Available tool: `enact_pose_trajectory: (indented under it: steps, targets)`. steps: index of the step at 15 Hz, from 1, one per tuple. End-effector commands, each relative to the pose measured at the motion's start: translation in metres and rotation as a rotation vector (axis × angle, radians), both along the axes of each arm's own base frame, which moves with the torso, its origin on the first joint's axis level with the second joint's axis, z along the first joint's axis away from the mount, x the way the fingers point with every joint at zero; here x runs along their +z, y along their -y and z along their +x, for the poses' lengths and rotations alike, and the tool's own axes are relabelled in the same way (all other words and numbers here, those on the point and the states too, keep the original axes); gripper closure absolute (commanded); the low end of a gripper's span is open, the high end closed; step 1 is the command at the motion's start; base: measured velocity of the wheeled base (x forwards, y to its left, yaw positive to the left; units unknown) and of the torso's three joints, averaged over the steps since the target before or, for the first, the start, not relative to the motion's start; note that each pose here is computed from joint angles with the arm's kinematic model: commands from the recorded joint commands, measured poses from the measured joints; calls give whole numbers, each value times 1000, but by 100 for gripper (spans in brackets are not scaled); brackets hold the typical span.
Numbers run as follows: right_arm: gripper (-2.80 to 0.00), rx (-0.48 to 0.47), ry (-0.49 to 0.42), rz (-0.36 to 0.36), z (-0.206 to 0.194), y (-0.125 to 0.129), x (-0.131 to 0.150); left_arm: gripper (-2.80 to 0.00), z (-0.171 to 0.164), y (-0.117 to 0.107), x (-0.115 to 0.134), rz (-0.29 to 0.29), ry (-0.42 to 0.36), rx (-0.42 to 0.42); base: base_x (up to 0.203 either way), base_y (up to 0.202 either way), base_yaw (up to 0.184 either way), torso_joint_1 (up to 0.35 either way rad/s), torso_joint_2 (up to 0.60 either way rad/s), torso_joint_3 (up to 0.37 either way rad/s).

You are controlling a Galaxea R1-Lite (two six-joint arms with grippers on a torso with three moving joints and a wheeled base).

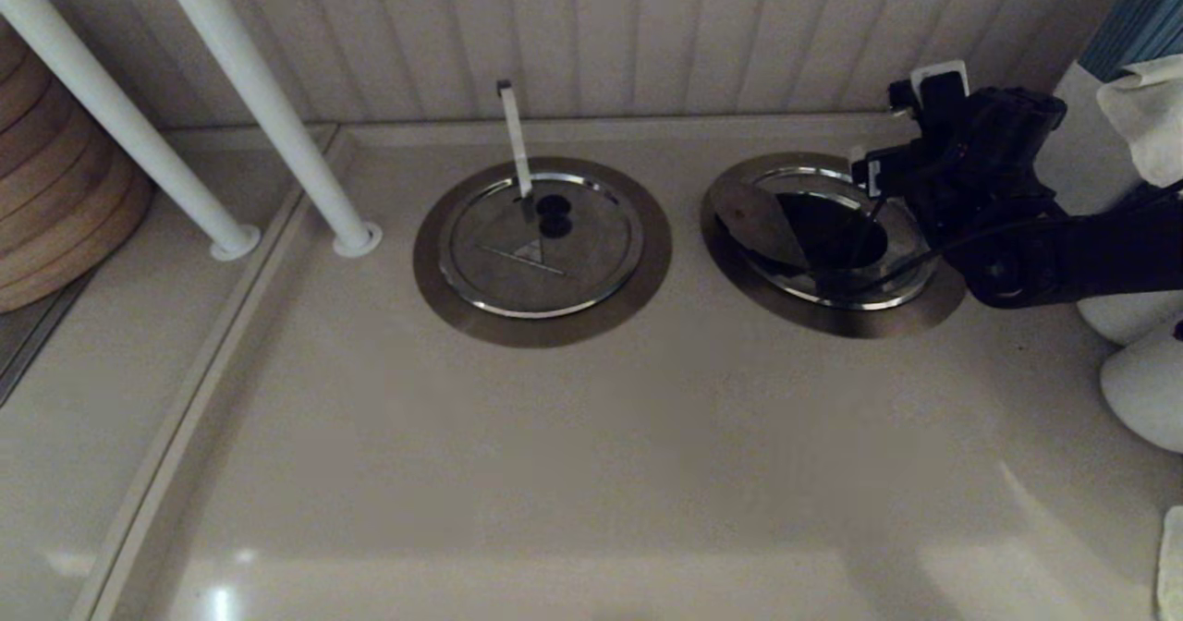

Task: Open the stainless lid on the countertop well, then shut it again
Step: Stir with a spoon

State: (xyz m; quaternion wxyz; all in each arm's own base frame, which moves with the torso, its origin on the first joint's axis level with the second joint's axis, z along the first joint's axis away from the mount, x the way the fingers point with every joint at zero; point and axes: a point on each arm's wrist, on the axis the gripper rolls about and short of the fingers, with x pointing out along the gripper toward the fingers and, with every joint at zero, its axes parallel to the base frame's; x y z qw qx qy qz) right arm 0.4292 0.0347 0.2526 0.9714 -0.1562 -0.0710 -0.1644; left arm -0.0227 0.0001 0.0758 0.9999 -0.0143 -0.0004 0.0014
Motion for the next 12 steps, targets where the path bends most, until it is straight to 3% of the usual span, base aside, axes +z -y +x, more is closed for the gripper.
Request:
enact_pose_trajectory:
  steps: [1, 6, 9, 12]
  targets:
    - [-280, 15, 26, 6, -17, -3, 15, 0, 0, 0, 0, -1, 1, 0, 0, 0, 0, 0, 0, 0]
    - [-280, 41, 28, 24, -36, -6, 29, 0, 0, 0, 0, -1, 1, 0, 0, 0, 0, 0, 0, 0]
    - [-280, 84, -75, 69, -44, -14, 26, 0, 0, 0, 0, -1, 0, 0, 0, 0, 0, 0, 0, 0]
    - [-280, 136, -122, 138, -33, -15, 19, 0, 0, 0, 0, -1, 0, 0, 0, 0, 0, 0, 0, 0]
